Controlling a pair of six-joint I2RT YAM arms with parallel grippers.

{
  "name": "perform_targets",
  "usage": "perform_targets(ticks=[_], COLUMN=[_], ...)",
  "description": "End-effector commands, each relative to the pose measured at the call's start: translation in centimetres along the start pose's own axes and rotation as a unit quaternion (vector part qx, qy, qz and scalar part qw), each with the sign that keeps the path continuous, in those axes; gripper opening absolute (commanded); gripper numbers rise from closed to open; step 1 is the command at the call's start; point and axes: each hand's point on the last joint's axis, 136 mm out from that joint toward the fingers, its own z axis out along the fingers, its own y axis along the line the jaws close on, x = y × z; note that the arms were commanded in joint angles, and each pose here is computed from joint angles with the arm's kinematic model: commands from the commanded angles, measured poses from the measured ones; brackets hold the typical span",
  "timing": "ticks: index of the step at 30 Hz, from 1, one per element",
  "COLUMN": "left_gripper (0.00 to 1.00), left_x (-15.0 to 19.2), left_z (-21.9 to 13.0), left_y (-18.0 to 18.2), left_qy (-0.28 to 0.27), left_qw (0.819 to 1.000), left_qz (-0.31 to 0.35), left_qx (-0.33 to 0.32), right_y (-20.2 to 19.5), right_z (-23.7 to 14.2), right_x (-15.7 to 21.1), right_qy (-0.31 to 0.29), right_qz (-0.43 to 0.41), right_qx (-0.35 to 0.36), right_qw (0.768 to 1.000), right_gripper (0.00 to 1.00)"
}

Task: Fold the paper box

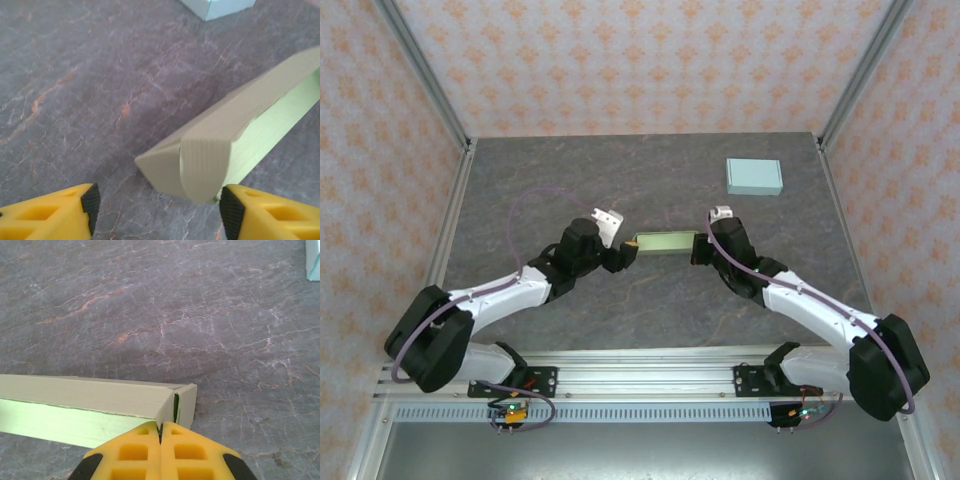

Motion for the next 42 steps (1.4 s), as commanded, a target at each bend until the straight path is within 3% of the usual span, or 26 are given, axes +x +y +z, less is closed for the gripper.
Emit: perform_targets(ticks=[1, 10, 16, 19, 22, 25, 35, 42], left_gripper=[0.63, 0.46, 0.25, 0.27, 0.39, 0.4, 0.0, 0.0], left_x=[-2.7, -5.7, -5.2, -4.8, -4.7, -4.3, -4.5, -5.4], left_z=[0.3, 1.1, 2.6, 3.2, 3.1, 2.9, 4.3, 4.7], left_y=[0.0, -1.2, -1.8, -2.3, -2.9, -3.1, -3.3, -3.7], left_qy=[-0.029, -0.064, -0.023, -0.014, -0.007, 0.0, 0.03, 0.033], left_qw=[1.0, 0.998, 0.999, 0.998, 0.997, 0.996, 0.994, 0.992], left_qz=[-0.002, -0.015, 0.006, 0.004, 0.014, 0.031, 0.028, -0.059], left_qx=[-0.005, 0.025, 0.04, 0.057, 0.075, 0.083, 0.097, 0.105], right_y=[-0.1, -0.7, -1.0, -1.0, -1.1, -1.0, -0.9, -0.8], right_z=[-0.4, 0.1, 0.2, 0.2, 0.2, 0.3, 0.7, 1.0], right_x=[-1.7, -1.5, -1.2, -1.3, -1.3, -1.3, -1.3, -1.3], right_qy=[-0.012, 0.007, 0.016, 0.014, 0.017, 0.017, 0.023, 0.021], right_qz=[0.025, 0.037, 0.047, 0.047, 0.049, 0.051, 0.053, 0.067], right_qx=[0.022, 0.05, 0.063, 0.07, 0.076, 0.076, 0.076, 0.082], right_qw=[0.999, 0.998, 0.997, 0.996, 0.996, 0.996, 0.995, 0.994], right_gripper=[0.0, 0.0, 0.0, 0.0, 0.0, 0.0, 0.0, 0.0])
